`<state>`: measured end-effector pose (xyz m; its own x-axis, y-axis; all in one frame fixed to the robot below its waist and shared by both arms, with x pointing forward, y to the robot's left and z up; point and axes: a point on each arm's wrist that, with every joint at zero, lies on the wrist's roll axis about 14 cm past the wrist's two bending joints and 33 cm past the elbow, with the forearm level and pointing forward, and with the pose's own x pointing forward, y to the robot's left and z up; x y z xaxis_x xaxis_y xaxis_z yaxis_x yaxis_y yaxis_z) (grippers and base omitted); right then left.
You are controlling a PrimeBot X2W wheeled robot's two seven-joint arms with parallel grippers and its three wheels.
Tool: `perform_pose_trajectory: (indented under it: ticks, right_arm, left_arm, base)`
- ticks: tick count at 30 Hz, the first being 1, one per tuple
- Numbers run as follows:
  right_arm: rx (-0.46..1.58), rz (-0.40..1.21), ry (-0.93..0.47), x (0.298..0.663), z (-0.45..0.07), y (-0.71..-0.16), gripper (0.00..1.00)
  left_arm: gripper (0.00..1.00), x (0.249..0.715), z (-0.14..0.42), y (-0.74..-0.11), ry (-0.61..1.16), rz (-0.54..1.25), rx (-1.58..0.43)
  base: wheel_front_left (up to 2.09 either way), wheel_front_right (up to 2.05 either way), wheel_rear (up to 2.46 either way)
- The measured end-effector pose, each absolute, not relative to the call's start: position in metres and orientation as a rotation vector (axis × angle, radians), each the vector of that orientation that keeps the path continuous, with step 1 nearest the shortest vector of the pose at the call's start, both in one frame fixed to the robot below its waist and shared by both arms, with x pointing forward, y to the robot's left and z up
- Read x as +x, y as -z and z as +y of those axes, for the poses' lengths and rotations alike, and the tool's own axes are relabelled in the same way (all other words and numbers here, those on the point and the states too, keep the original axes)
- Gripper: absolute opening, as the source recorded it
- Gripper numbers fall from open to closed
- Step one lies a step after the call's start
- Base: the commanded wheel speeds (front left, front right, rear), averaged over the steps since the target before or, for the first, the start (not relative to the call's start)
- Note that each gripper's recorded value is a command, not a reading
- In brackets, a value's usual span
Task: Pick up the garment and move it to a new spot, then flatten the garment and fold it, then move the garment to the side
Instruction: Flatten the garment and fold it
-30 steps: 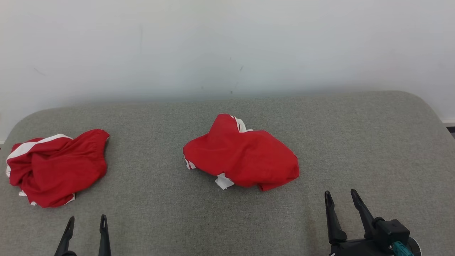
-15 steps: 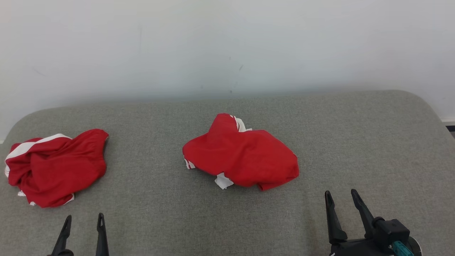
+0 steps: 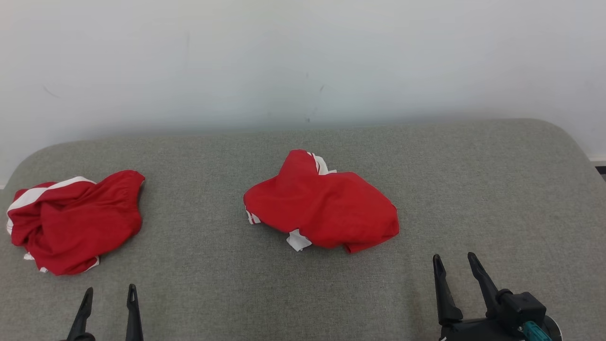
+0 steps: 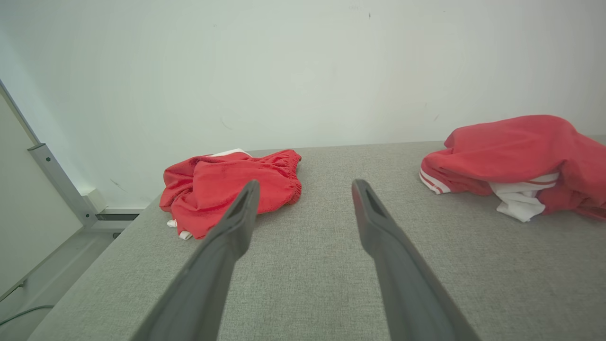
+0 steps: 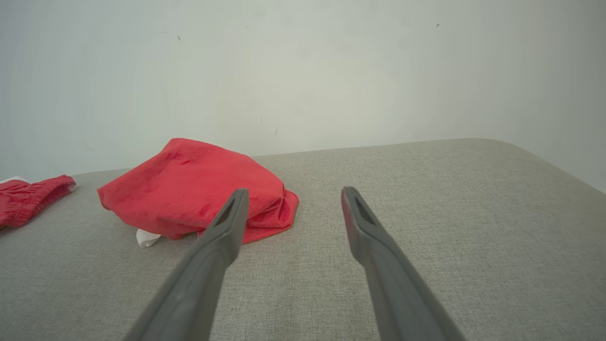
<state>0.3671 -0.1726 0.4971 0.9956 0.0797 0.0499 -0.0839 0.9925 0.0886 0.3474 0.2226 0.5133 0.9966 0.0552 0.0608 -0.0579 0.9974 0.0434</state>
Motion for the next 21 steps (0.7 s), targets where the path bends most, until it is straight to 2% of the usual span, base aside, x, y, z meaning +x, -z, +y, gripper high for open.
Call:
perform_pose_trajectory:
  ticks: [12, 21]
  right_arm:
    - [0.093, -0.032, -0.078, 0.367, -0.174, -0.492, 1.0]
    - [0.105, -0.021, -0.073, 0.372, -0.175, -0.489, 1.0]
  left_arm:
    - [1.0, 0.351, 0.219, -0.507, -0.061, -0.05, 0.008]
    - [1.0, 0.39, 0.178, -0.495, 0.096, -0.011, -0.031]
  base:
    - [0.0, 0.0, 0.0]
    - [0.0, 0.0, 0.0]
